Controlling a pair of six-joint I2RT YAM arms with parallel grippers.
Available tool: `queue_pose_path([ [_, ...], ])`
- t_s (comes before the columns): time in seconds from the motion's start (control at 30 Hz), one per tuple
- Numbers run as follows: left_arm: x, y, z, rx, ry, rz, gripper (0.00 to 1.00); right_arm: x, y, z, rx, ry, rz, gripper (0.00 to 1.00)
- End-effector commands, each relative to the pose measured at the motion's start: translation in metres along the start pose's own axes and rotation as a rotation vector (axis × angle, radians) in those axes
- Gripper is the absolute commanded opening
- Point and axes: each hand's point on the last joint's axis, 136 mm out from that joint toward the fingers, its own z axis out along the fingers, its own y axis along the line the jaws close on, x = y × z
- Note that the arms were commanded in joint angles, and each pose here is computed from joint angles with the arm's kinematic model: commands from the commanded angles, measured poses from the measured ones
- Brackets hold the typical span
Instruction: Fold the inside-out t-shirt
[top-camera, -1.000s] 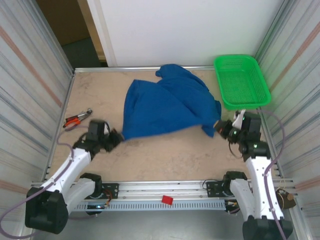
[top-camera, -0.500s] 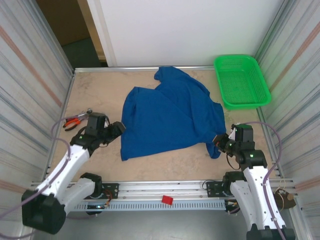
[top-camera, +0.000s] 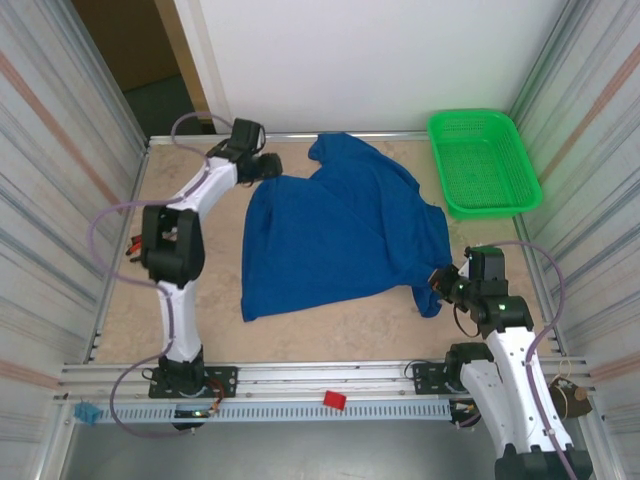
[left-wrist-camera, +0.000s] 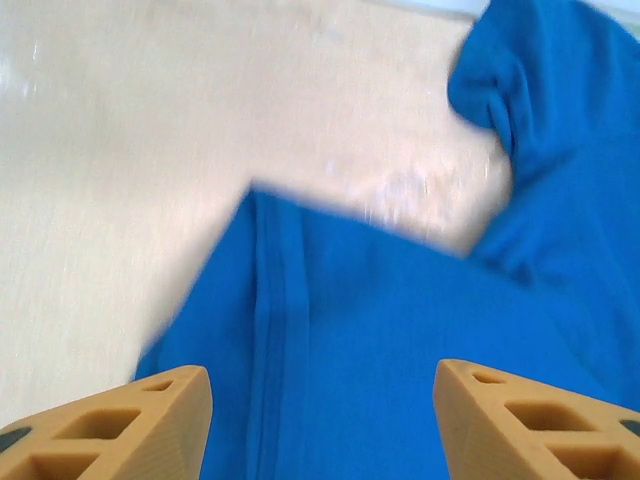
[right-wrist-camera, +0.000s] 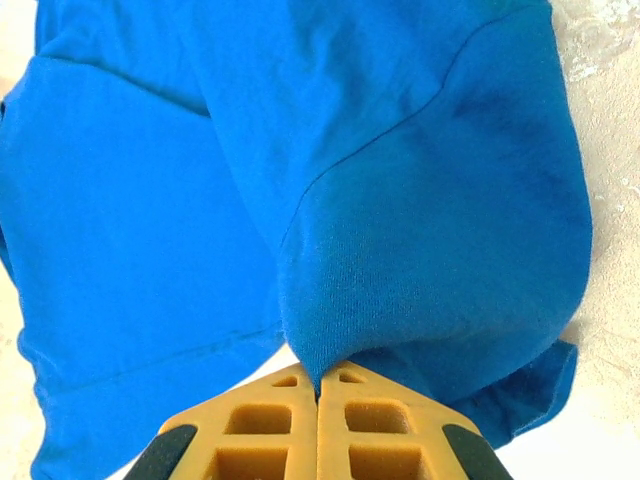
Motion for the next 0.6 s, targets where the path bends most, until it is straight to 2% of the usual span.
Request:
queue_pose_path([
  [0.0, 0.007, 0.015, 0.028, -0.124, 0.118, 0.110, 0.59, -0.015, 0.011, -0.007, -0.015, -0.051, -0.038, 0.00],
  [0.2, 0.014, 0.022, 0.064, -0.180, 0.180, 0.103, 0.55, -0.016, 0.013, -0.004, -0.015, -0.044, -0.041, 0.00],
  [0.4, 0.030, 0.022, 0.075, -0.171, 0.195, 0.087, 0.51, -0.016, 0.011, -0.004, -0.009, -0.049, -0.042, 0.00],
  [0.47, 0.036, 0.023, 0.077, -0.172, 0.205, 0.085, 0.46, -0.015, 0.010, -0.004, -0.007, -0.047, -0.041, 0.00],
  [0.57, 0.037, 0.025, 0.080, -0.181, 0.206, 0.089, 0.30, -0.016, 0.011, -0.006, -0.008, -0.051, -0.042, 0.00],
])
